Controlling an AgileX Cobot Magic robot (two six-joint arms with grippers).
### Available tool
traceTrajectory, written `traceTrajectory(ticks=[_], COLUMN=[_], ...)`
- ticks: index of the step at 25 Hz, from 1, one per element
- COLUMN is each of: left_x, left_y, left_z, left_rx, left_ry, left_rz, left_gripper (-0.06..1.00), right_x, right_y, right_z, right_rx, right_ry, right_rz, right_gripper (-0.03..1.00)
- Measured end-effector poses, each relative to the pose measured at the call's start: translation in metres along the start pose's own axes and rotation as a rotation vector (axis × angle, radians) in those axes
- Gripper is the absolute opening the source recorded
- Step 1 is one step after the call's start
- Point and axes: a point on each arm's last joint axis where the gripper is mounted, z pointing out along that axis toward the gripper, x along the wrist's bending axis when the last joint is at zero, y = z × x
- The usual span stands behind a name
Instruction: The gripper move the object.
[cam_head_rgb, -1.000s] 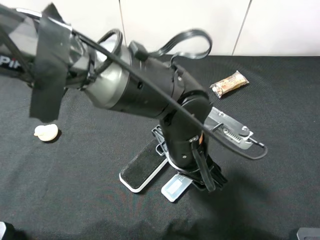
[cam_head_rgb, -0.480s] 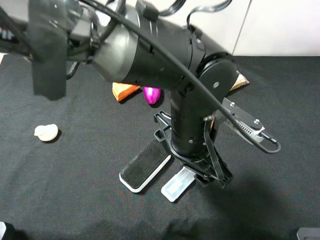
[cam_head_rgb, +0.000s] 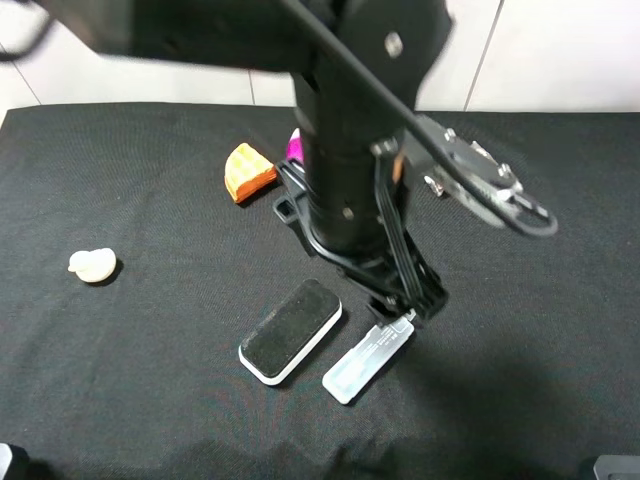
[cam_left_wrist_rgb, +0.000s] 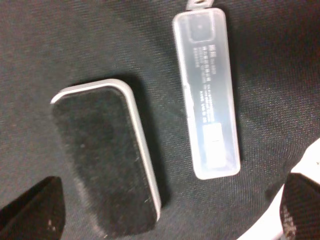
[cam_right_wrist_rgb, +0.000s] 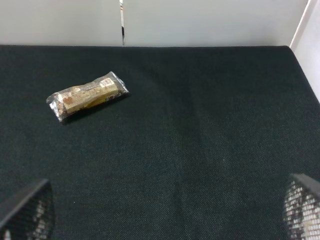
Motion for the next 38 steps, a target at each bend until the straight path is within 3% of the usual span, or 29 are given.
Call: traceTrajectory(ticks=[10,24,38], left_x=[0.023,0.040,0.071], left_y=[-0.012,-0.034,-0.087], left_z=[-0.040,-0.102,-0.151], left_rx=[-0.026,-0.187,-0.280], left_ry=[0.008,0.075,0.122], left_rz=[-0.015,-0.012,-0.058], left_gripper=[0.93,0.96,0.99], right_x=[0.000,0.000,0.000], right_y=[0.000,0.000,0.000], right_z=[0.000,0.000,0.000], right_rx=[0.000,0.000,0.000], right_ry=[0.000,0.000,0.000], right_rz=[0.000,0.000,0.000], right_gripper=[0.69,0.69,0.69])
